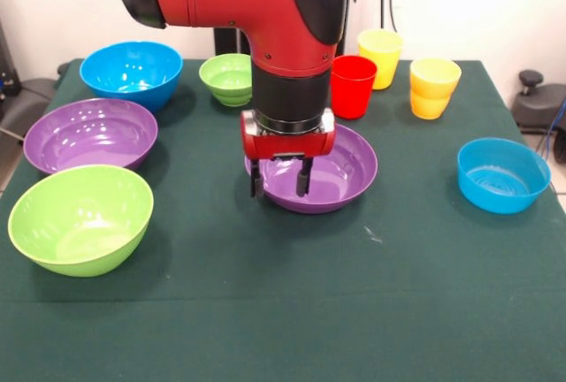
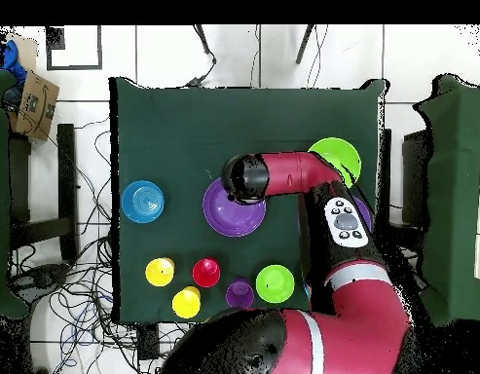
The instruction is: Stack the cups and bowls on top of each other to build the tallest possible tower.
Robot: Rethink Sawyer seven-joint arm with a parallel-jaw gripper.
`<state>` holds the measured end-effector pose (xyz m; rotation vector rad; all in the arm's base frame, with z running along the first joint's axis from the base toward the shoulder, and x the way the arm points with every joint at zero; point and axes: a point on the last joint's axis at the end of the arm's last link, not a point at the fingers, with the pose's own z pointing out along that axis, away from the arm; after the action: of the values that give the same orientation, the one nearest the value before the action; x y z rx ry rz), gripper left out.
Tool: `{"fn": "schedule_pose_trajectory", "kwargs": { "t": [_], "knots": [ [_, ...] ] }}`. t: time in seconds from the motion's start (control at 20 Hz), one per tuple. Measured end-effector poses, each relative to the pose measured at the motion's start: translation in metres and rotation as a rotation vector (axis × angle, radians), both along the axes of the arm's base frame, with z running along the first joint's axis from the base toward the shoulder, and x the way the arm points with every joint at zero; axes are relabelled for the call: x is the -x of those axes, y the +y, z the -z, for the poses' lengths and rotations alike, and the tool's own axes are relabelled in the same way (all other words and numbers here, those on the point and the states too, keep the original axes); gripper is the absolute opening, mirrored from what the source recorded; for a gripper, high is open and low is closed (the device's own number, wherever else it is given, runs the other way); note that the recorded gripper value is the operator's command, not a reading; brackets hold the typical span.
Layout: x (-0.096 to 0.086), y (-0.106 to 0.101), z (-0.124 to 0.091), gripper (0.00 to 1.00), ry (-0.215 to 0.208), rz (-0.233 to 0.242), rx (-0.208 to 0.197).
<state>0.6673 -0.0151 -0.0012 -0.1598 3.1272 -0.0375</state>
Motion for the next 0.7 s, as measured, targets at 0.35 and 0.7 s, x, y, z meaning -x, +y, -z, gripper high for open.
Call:
{"fn": "schedule_pose_trajectory", "kwargs": {
  "t": [0.35, 0.7],
  "knots": [
    [-0.009, 0.000, -0.024, 1.00, 0.006, 0.017, -0.002],
    [-0.018, -0.006, -0.068, 1.00, 0.023, 0.038, 0.015]
  ]
}}
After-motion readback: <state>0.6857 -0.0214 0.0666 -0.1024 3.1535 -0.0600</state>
